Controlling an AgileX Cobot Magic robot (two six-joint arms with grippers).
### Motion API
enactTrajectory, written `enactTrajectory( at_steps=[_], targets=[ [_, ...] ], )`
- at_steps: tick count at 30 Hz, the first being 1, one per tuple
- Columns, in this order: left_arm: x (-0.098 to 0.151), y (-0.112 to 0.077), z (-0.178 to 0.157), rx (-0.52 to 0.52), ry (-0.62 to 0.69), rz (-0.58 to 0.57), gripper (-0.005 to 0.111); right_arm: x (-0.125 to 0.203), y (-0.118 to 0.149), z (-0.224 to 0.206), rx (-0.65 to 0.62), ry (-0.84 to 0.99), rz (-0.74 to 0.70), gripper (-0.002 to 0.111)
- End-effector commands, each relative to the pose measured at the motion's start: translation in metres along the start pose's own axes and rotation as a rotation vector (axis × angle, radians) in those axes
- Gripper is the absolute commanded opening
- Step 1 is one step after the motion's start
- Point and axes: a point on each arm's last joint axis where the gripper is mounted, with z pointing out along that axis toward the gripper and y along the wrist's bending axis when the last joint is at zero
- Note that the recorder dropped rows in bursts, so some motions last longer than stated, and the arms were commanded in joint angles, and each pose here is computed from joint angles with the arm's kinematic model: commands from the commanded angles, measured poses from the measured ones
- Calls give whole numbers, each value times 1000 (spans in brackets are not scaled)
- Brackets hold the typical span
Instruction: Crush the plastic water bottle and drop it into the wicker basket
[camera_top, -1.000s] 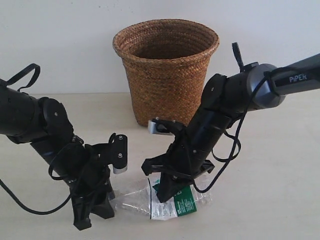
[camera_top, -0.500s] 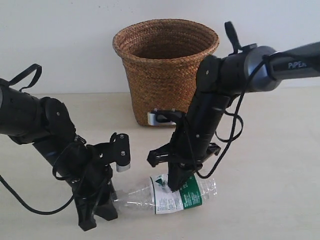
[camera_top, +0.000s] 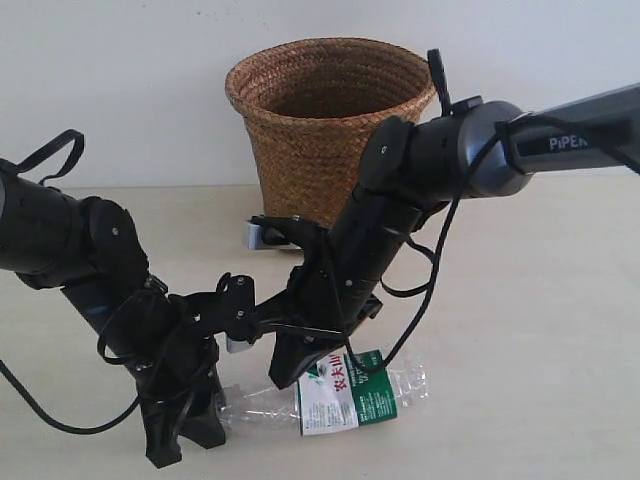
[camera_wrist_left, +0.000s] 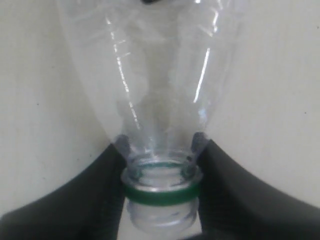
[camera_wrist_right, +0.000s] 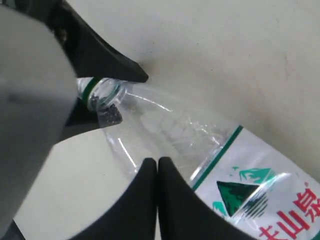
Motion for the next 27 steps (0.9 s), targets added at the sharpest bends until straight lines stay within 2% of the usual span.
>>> enactTrajectory(
  at_steps=[1,10,19,23,27],
  targets=[
    [0,0,-1,-3,-8,-12,4,2,-13,19,21,30,8,0],
    [0,0,-1,-6,-5,-18,4,20,-49,65,67,187,77,0],
    [0,0,-1,-4,-3,-25,4,30,-77,75,65,227,145,0],
    [0,0,-1,-4,-3,-28,4,31,-83,72,75,229,134,0],
    [1,0,0,-2,3,-28,4,34,-86,70,80,262,36,0]
  ],
)
